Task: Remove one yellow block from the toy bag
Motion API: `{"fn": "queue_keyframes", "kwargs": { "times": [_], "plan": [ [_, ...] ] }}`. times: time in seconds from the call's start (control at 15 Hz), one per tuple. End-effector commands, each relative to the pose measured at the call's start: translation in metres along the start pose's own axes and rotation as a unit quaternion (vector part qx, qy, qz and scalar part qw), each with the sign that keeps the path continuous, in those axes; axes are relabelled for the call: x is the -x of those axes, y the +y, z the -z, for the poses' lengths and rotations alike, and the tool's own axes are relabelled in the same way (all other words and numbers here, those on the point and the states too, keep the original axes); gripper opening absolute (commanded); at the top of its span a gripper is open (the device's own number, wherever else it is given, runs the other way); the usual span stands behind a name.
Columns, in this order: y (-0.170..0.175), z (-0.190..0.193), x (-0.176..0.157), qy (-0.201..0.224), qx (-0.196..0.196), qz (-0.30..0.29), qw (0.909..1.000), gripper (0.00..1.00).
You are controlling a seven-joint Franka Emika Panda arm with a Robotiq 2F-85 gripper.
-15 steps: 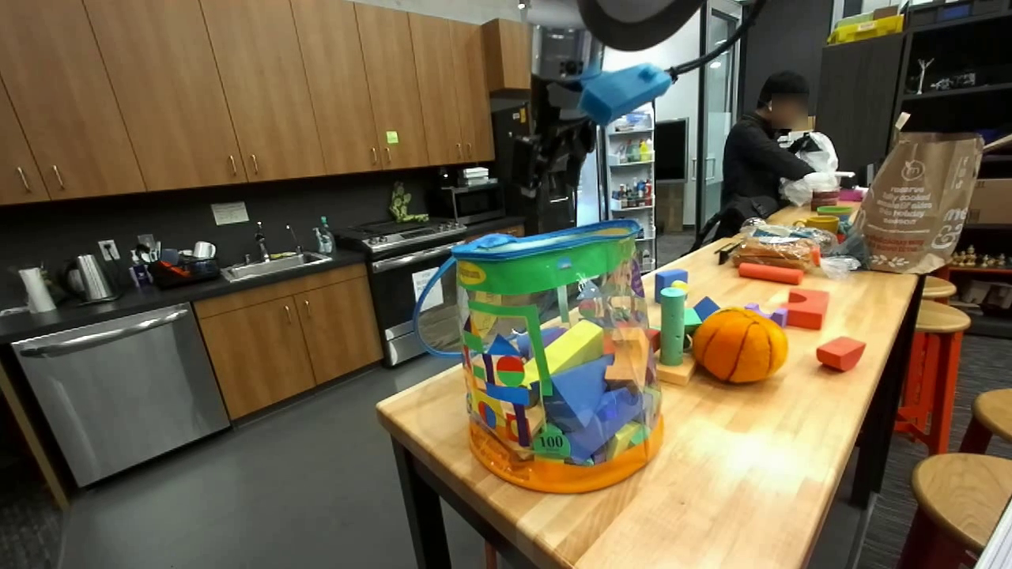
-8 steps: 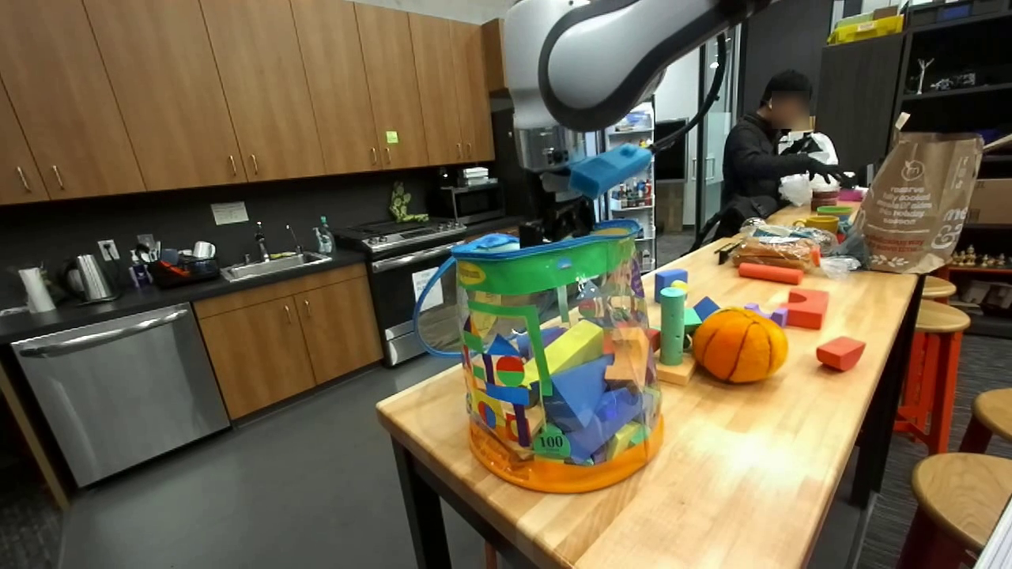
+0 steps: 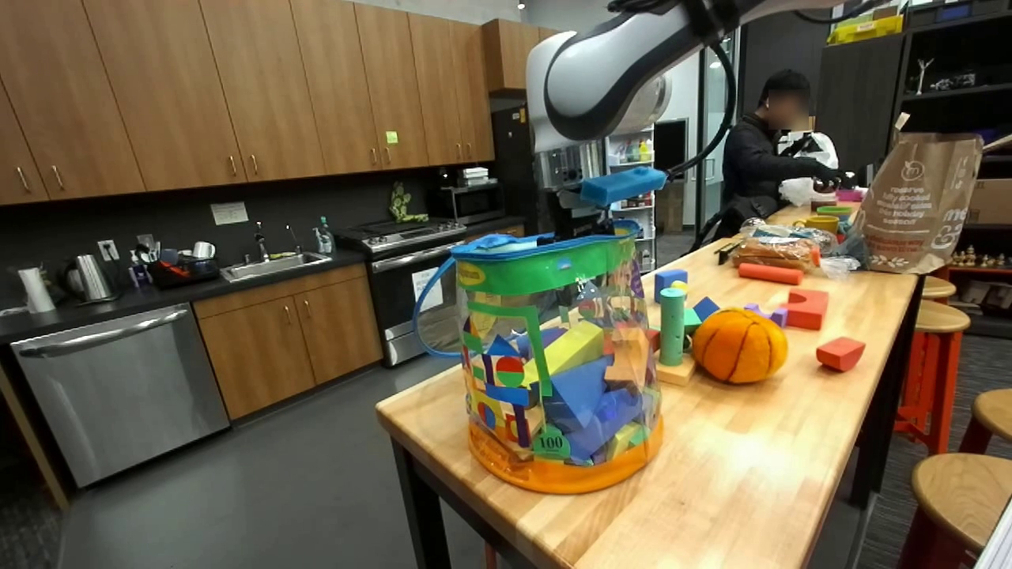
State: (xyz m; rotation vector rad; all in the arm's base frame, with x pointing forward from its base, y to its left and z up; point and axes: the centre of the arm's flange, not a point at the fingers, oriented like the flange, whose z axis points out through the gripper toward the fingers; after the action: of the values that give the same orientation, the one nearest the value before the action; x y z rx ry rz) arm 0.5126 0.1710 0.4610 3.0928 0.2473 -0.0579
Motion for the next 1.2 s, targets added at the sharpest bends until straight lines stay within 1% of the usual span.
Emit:
{"fn": "queue_keyframes", "kwargs": {
  "times": [0.0, 0.2, 0.4, 0.53, 0.67, 0.8, 0.93, 1.13],
  "plan": [
    [0.000, 0.004, 0.008, 0.000, -0.039, -0.013, 0.9991, 1.00],
    [-0.012, 0.003, 0.003, -0.011, -0.061, -0.027, 0.9977, 1.00],
    [-0.027, 0.005, 0.003, -0.026, -0.073, -0.064, 0.9949, 1.00],
    [-0.038, 0.004, 0.004, -0.040, -0.090, -0.095, 0.9906, 1.00],
    [-0.047, 0.000, 0.006, -0.045, -0.111, -0.111, 0.9866, 1.00],
    [-0.054, -0.008, 0.008, -0.056, -0.122, -0.126, 0.9829, 1.00],
    [-0.056, -0.019, 0.011, -0.065, -0.124, -0.144, 0.9796, 1.00],
    [-0.048, -0.038, 0.013, -0.062, -0.109, -0.176, 0.9763, 1.00]
  ]
}}
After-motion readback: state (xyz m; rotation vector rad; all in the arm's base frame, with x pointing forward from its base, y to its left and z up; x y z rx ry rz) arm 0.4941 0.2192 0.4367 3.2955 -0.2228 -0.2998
